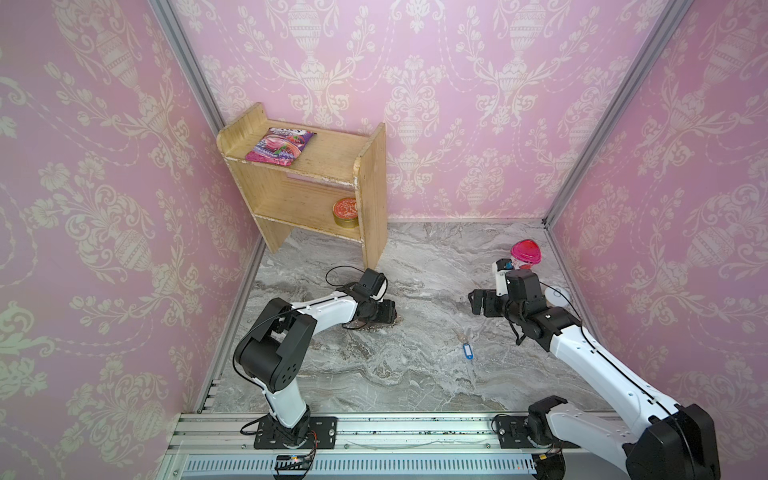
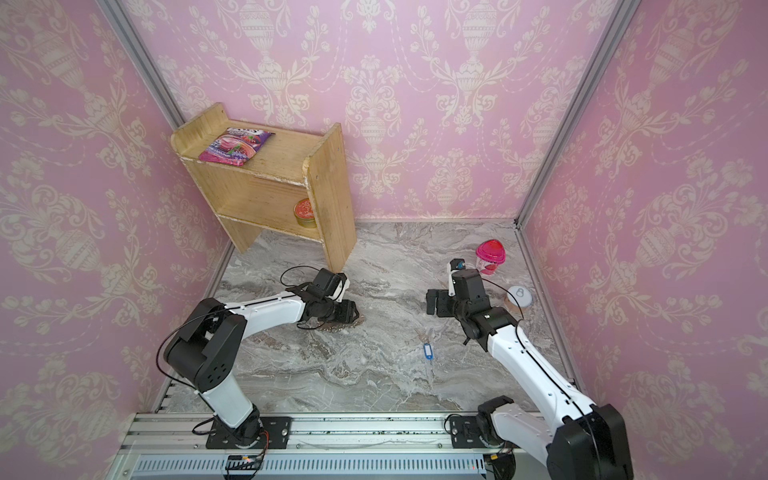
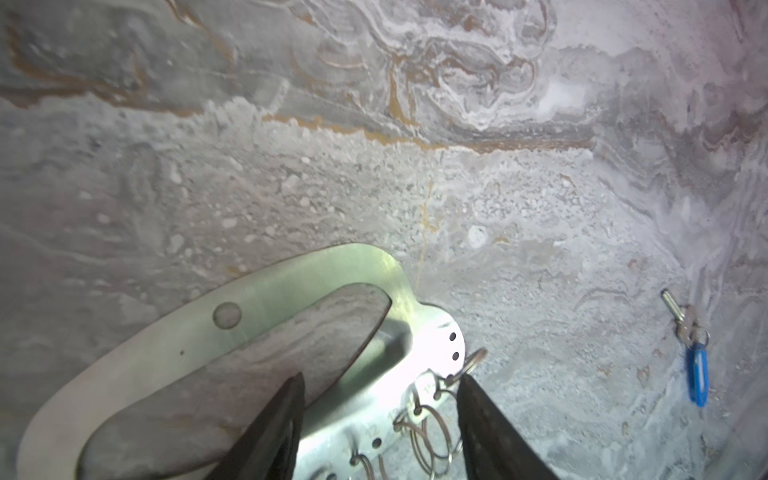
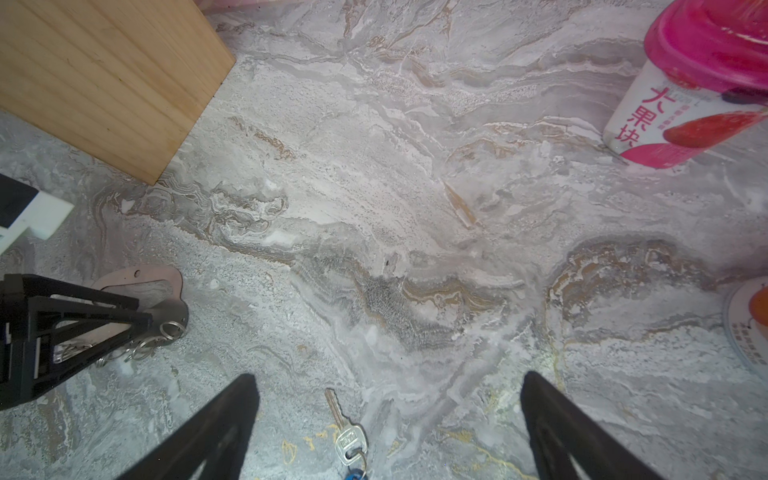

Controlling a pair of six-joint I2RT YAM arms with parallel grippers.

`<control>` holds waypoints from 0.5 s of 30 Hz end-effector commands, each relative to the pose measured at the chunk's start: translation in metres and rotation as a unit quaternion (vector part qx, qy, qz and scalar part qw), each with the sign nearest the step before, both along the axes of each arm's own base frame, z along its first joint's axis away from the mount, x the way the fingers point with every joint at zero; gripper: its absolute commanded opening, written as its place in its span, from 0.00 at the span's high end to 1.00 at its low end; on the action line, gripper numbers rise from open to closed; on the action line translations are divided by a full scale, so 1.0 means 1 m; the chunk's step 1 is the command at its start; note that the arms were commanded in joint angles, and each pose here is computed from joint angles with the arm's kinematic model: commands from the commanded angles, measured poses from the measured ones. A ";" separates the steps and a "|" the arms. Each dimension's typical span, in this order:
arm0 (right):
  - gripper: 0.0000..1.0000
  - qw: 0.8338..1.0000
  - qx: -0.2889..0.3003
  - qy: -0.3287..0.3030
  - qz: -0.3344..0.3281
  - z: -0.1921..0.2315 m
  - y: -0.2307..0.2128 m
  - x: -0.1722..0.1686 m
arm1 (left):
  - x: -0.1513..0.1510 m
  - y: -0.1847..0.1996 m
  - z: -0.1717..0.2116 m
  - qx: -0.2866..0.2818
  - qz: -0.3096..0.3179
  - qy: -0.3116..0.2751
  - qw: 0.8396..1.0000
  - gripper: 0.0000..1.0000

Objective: Put the keys on the keyring
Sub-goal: 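Move the left gripper over the metal ring plate while the right gripper lowers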

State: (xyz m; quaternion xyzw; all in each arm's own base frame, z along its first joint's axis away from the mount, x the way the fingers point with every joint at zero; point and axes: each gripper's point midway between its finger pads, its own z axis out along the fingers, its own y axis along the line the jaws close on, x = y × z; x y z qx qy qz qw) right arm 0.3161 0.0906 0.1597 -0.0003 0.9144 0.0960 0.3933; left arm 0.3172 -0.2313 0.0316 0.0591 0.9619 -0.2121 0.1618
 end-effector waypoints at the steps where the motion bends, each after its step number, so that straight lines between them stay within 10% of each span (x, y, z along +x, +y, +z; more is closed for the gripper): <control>1: 0.00 1.000 0.011 -0.008 0.001 0.010 0.005 0.003 | -0.021 -0.002 0.004 -0.006 0.009 0.027 1.000 0.40; 15: 0.00 1.000 0.014 -0.013 -0.005 0.013 0.003 -0.008 | -0.047 -0.020 0.043 0.092 -0.079 -0.060 0.991 0.60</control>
